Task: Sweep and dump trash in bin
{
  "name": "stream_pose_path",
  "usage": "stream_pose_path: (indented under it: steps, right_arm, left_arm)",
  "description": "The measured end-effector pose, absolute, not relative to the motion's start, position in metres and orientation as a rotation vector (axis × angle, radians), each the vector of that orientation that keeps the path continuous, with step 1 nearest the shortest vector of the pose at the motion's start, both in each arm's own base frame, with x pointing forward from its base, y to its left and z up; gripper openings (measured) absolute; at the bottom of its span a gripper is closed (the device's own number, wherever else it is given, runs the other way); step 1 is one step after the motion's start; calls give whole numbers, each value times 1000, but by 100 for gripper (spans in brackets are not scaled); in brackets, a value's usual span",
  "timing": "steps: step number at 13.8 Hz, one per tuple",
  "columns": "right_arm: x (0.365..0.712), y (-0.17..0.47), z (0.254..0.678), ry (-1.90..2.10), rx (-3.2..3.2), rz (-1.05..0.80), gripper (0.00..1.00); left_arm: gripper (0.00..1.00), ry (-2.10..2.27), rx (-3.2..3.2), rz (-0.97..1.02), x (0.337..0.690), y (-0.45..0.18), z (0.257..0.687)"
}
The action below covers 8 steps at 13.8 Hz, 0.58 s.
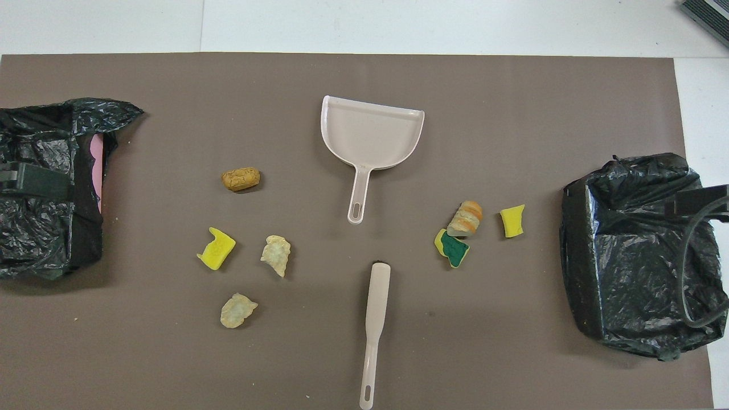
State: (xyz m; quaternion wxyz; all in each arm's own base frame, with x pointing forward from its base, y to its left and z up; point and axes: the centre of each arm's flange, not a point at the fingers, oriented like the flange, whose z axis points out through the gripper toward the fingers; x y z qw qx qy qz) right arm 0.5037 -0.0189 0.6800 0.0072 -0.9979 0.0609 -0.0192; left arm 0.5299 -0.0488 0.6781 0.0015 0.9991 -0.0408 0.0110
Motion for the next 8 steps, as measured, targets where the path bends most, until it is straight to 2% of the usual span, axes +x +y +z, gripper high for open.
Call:
stream_pose_path:
  steps: [8]
  right_arm:
    - [499, -17, 676, 162, -3143, 1, 100]
  left_arm:
    - [100, -128, 3136, 35, 530, -49, 678]
